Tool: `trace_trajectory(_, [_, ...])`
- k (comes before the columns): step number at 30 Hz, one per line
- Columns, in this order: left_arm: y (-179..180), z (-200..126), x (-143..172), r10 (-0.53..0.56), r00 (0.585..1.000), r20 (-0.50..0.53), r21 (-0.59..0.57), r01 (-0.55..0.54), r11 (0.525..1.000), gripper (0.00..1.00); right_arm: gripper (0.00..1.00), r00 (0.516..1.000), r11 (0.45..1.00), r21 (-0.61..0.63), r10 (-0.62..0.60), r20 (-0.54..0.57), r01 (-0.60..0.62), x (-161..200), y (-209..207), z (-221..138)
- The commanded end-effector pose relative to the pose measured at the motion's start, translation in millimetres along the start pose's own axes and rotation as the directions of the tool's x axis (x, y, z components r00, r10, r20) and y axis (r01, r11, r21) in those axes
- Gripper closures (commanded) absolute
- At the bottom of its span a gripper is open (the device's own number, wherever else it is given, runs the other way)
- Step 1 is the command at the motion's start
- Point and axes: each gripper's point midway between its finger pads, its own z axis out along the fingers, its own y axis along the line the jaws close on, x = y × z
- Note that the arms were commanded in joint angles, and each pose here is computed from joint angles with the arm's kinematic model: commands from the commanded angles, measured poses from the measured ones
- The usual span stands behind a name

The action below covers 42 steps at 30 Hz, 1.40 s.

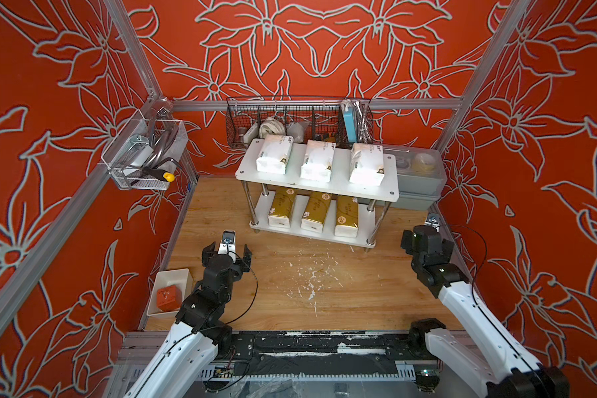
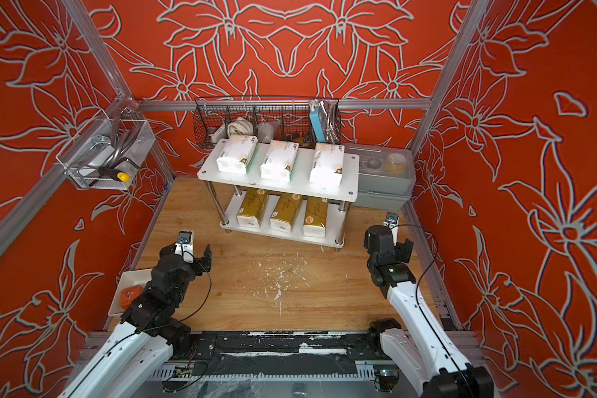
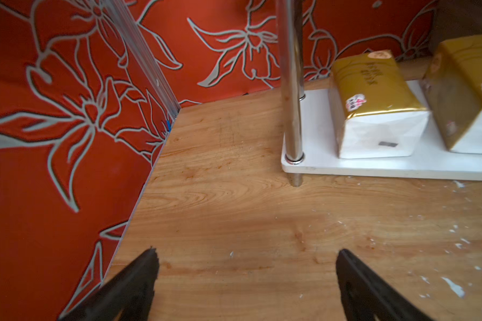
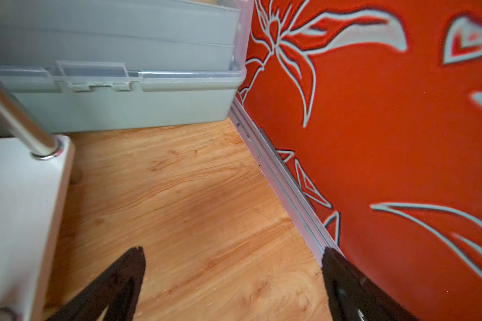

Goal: Place the tissue boxes on the shelf by color
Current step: Reset both arms

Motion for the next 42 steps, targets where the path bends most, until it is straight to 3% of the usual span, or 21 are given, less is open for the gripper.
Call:
trace_trajectory(1, [18.2,12.3,-24.3,-0.095,0.989,0.11,-0.011,0.097,0.995,0.01,0.01,0.992,0.996,0.077,0.025,0.127,-0.035,-15.4,-0.8,17.3])
trace_trajectory(3, [24.4,22.4,-23.6,-0.09,0.988,0.126,-0.033,0.095,0.995,0.01,0.01,0.994,0.997,0.08,0.007,0.106,-0.015,-5.7,8.3,30.0])
trace_trajectory(6, [11.1,38.5,-15.0,-0.042,0.992,0.115,0.022,0.04,0.999,0.01,0.01,0.996,0.999,0.044,-0.015,0.087,0.011,3.9,26.0,44.9])
trace_trajectory(12, [-3.2,56.1,0.7,-0.099,0.992,0.079,0.113,0.089,0.99,0.01,0.01,0.995,0.998,-0.017,-0.066,0.075,0.067,19.7,48.8,61.2])
trace_trajectory(16, [-20.1,70.1,7.1,-0.123,0.992,0.041,0.188,0.113,0.976,0.01,0.01,0.987,0.998,-0.026,-0.057,0.147,0.061,21.3,51.7,62.6])
trace_trajectory(23, [-34.9,105.1,33.4,-0.193,0.98,-0.042,0.203,0.198,0.959,0.02,0.01,0.982,0.986,-0.128,-0.082,0.169,0.104,22.9,69.4,63.9])
trace_trajectory(27, [-51.4,130.3,48.0,-0.175,0.982,-0.065,0.25,0.186,0.95,0.05,0.01,0.985,0.971,-0.22,-0.062,0.162,0.098,28.8,76.7,66.6])
trace_trajectory(28, [-38.0,136.7,52.3,-0.243,0.968,-0.056,0.206,0.25,0.946,0.03,0.01,0.989,0.971,-0.227,-0.048,0.142,0.079,41.0,73.5,71.6])
trace_trajectory(29, [-33.6,136.4,54.4,-0.265,0.96,-0.089,0.21,0.278,0.937,0.02,0.01,0.98,0.974,-0.221,-0.011,0.197,0.055,31.0,71.8,74.0])
trace_trajectory(31, [-35.9,135.5,53.7,-0.263,0.962,-0.07,0.226,0.272,0.935,0.03,0.02,0.989,0.973,-0.223,-0.035,0.142,0.066,38.2,72.1,74.5])
trace_trajectory(33, [-44.4,131.7,53.1,-0.236,0.967,-0.094,0.276,0.253,0.927,0.07,0.02,0.985,0.974,-0.219,-0.021,0.172,0.059,33.6,71.7,74.9])
trace_trajectory(35, [-42.9,133.3,54.0,-0.252,0.963,-0.094,0.286,0.269,0.92,0.03,0.01,0.987,0.973,-0.221,-0.027,0.156,0.062,35.8,71.4,74.1])
trace_trajectory(42, [-35.7,135.7,55.0,-0.257,0.962,-0.096,0.23,0.273,0.934,0.02,0.01,0.986,0.974,-0.22,-0.02,0.165,0.057,35.1,69.8,72.6])
